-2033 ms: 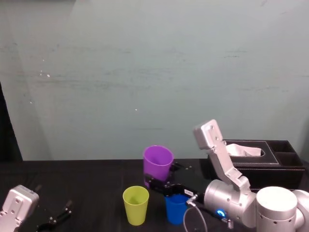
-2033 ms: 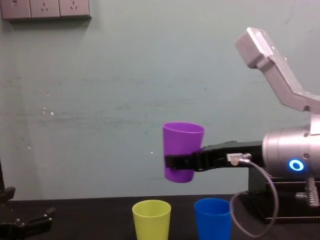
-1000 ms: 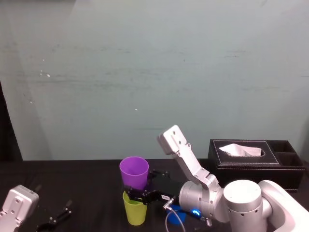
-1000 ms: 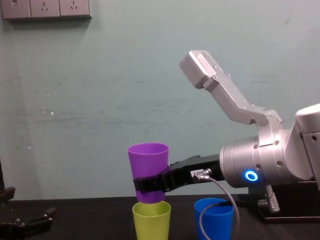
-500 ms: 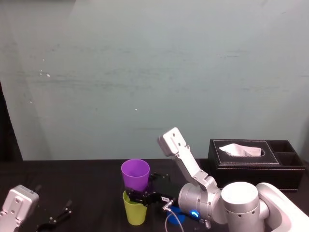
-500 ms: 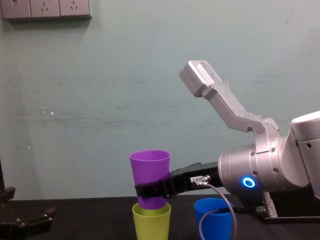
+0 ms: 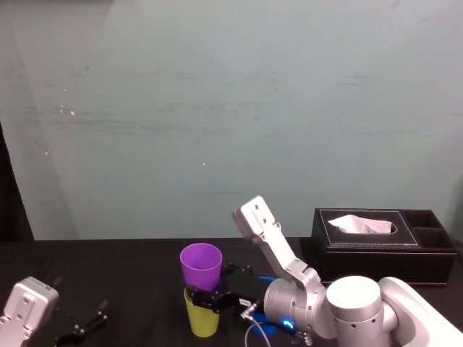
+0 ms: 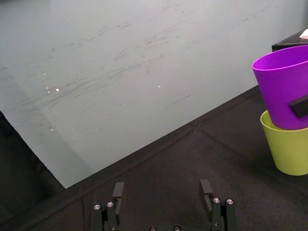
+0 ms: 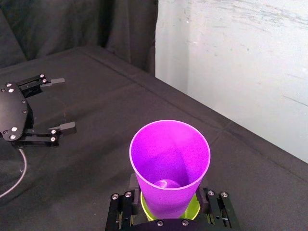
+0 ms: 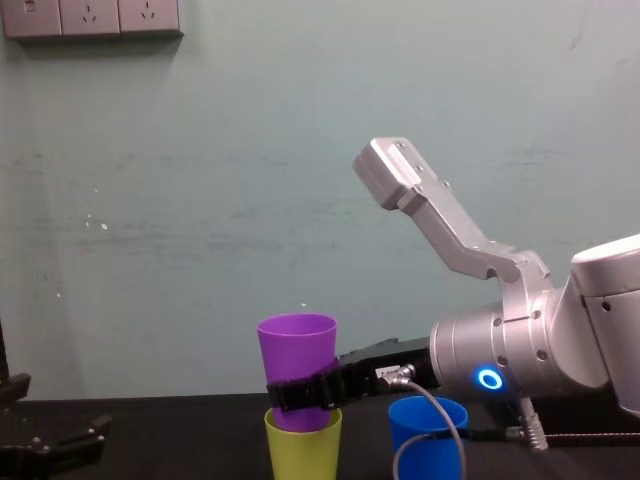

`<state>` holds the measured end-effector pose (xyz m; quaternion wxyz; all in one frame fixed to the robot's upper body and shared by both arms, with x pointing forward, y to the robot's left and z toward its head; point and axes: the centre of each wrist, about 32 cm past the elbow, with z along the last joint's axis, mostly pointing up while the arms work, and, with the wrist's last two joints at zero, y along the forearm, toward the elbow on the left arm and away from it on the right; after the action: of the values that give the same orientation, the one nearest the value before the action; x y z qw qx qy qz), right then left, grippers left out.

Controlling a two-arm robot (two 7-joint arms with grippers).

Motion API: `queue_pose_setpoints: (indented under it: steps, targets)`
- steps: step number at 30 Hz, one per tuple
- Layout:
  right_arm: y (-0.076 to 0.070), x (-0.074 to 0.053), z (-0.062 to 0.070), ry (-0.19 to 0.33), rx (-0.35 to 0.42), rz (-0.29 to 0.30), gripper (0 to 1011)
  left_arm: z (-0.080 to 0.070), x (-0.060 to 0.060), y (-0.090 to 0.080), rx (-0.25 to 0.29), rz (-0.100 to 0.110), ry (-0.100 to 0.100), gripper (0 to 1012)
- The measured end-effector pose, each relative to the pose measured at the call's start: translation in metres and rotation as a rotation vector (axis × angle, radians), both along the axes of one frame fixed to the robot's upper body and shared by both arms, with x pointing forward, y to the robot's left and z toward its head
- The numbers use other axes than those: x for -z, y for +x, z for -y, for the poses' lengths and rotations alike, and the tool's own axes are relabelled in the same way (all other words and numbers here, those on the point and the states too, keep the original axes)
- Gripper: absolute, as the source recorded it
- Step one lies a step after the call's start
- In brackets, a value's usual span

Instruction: Stack the three plastic cups sequentially using one hand.

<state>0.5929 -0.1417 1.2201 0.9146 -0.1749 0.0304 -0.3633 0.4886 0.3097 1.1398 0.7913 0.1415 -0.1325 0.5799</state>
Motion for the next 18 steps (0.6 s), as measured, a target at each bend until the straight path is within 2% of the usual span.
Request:
queue_pose_setpoints:
  steps: [18]
  targets:
    - [0.0015, 0.0031, -0.0011, -0.003, 0.000, -0.005, 696, 0.0000, 0.0000, 0.0000, 0.000, 0.000, 0.000, 1000]
